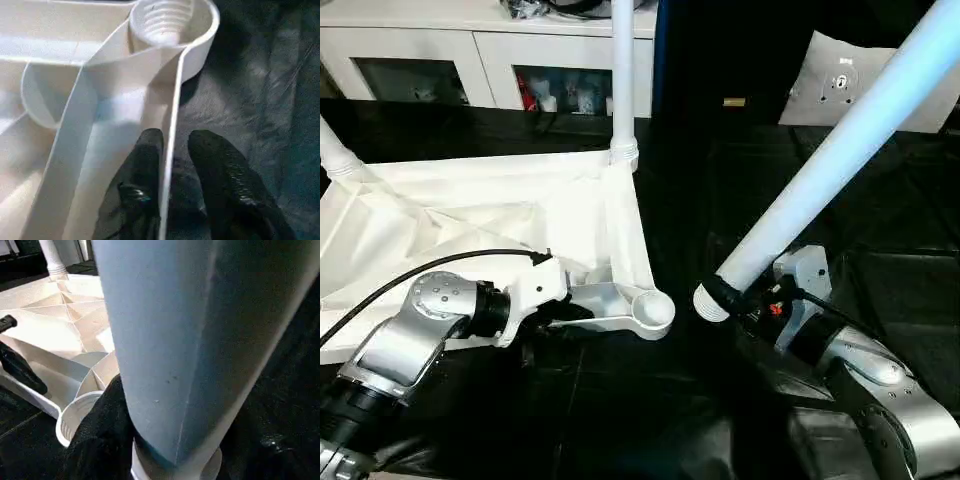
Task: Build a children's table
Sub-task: Insert table leg to table base
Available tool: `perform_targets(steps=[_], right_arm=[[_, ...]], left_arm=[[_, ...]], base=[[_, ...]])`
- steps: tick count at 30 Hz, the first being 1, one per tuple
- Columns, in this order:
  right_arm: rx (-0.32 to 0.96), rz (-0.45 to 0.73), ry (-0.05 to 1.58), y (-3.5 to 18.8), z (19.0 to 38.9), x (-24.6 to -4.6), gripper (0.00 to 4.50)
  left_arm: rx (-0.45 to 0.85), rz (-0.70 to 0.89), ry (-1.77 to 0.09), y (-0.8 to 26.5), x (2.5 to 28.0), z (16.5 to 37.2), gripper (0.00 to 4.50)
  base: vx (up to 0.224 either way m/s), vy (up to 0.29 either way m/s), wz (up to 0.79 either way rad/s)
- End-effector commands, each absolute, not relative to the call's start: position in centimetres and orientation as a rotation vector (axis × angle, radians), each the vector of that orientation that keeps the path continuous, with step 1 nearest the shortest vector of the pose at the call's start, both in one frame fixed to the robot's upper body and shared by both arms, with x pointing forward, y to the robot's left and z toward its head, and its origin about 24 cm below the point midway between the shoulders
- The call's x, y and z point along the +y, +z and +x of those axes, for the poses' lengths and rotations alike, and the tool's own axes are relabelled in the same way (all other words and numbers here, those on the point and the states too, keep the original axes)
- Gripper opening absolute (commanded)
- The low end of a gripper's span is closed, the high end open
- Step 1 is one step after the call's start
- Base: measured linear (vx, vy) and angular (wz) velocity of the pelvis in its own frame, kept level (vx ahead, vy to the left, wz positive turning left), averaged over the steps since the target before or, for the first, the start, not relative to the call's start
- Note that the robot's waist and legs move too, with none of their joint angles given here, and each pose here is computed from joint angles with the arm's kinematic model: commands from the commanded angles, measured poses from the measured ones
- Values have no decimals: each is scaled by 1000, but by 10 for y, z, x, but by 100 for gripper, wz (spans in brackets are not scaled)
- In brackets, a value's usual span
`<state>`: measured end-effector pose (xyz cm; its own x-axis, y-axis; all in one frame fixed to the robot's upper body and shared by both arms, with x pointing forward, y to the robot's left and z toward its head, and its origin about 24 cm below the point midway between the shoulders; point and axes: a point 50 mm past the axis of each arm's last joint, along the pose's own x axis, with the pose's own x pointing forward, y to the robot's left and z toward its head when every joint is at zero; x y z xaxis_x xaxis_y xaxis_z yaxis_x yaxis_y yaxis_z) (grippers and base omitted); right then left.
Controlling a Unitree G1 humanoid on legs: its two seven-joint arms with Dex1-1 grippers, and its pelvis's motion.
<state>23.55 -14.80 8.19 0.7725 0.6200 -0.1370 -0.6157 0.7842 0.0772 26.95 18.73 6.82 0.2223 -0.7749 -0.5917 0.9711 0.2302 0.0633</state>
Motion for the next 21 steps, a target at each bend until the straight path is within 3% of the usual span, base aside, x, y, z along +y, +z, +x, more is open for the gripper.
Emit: perform_targets(steps=[1,12,21], right_arm=[[129,8,685,87,234,-145,189],[110,13,724,93,238,-138,189],[103,-15,858,108,256,-110,189]], left_arm=[[491,520,-1253,71,191,273,103],[472,523,-1240,69,190,277,9],[398,515,-1227,68,169,287,0]], base=[[0,0,0],[0,0,0],[0,0,0]])
